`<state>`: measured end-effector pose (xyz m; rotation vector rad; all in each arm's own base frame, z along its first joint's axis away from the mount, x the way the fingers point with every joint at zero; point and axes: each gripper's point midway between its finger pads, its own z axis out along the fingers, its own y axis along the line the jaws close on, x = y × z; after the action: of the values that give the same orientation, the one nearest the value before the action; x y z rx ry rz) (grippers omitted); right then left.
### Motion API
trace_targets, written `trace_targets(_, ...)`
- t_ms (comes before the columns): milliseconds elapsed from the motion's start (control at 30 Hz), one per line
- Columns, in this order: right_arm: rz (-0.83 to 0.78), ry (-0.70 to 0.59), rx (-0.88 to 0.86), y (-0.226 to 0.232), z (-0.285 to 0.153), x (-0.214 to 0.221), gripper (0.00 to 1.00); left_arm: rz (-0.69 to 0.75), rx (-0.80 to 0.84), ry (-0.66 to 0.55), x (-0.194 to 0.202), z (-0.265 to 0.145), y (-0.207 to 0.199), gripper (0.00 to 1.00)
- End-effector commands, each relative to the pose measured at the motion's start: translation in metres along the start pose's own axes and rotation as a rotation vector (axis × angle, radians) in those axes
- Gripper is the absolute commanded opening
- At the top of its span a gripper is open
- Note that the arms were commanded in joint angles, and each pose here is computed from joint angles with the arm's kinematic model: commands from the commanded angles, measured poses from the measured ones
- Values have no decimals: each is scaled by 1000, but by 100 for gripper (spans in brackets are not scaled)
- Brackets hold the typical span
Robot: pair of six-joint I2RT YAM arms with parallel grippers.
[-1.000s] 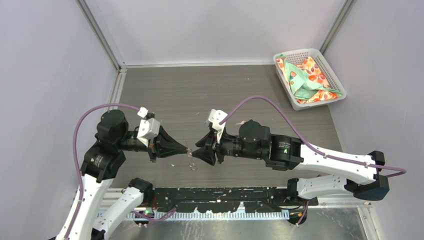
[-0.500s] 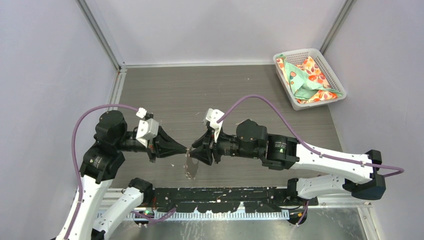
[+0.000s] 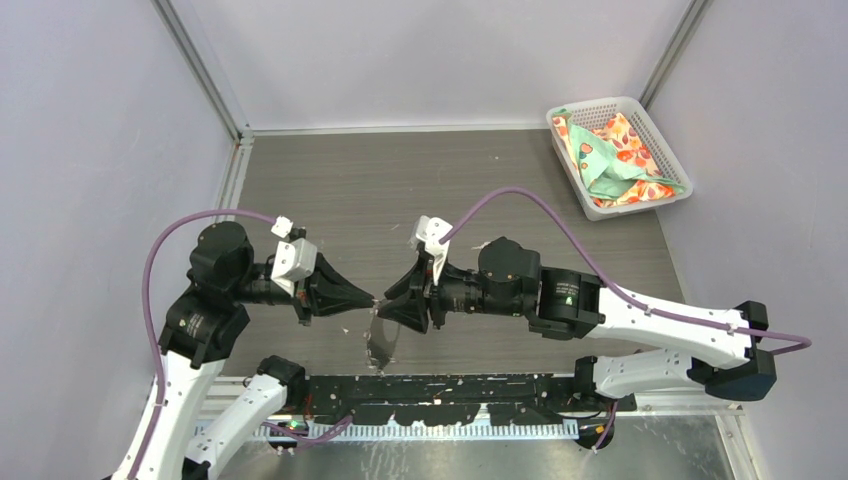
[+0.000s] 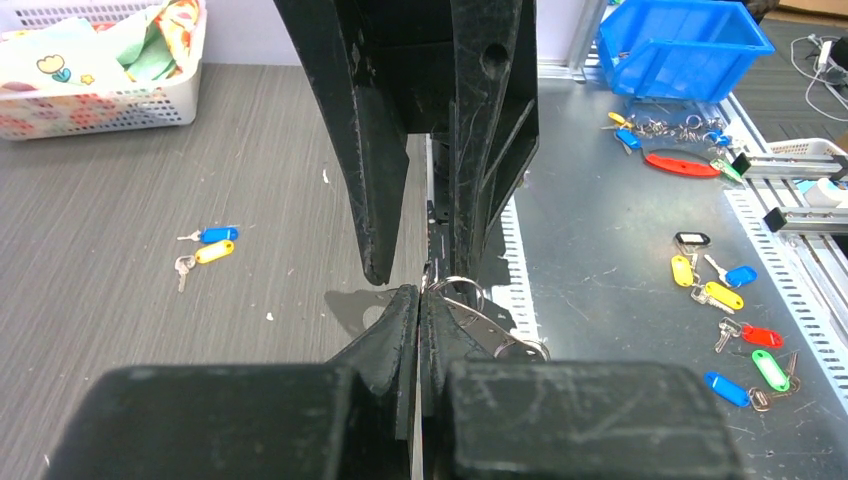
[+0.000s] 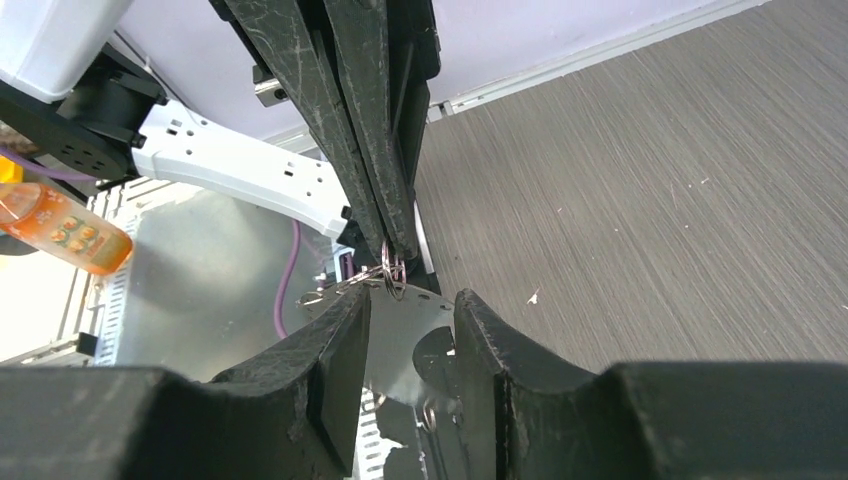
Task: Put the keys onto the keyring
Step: Adjust the keyring.
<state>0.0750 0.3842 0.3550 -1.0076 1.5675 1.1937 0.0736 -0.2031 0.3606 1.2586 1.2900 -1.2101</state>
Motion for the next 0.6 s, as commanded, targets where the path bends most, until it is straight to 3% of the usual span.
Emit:
trace_targets(0, 32, -140, -73, 22, -12, -52, 42, 39, 6, -17, -6, 1, 1, 1)
trace_targets(367, 50, -129, -26, 13, 1, -52, 39, 38, 6, -21, -8, 0, 0, 1)
trace_targets(567, 23, -147, -37, 17, -17, -59, 38, 38, 11, -24, -10, 0, -2, 0)
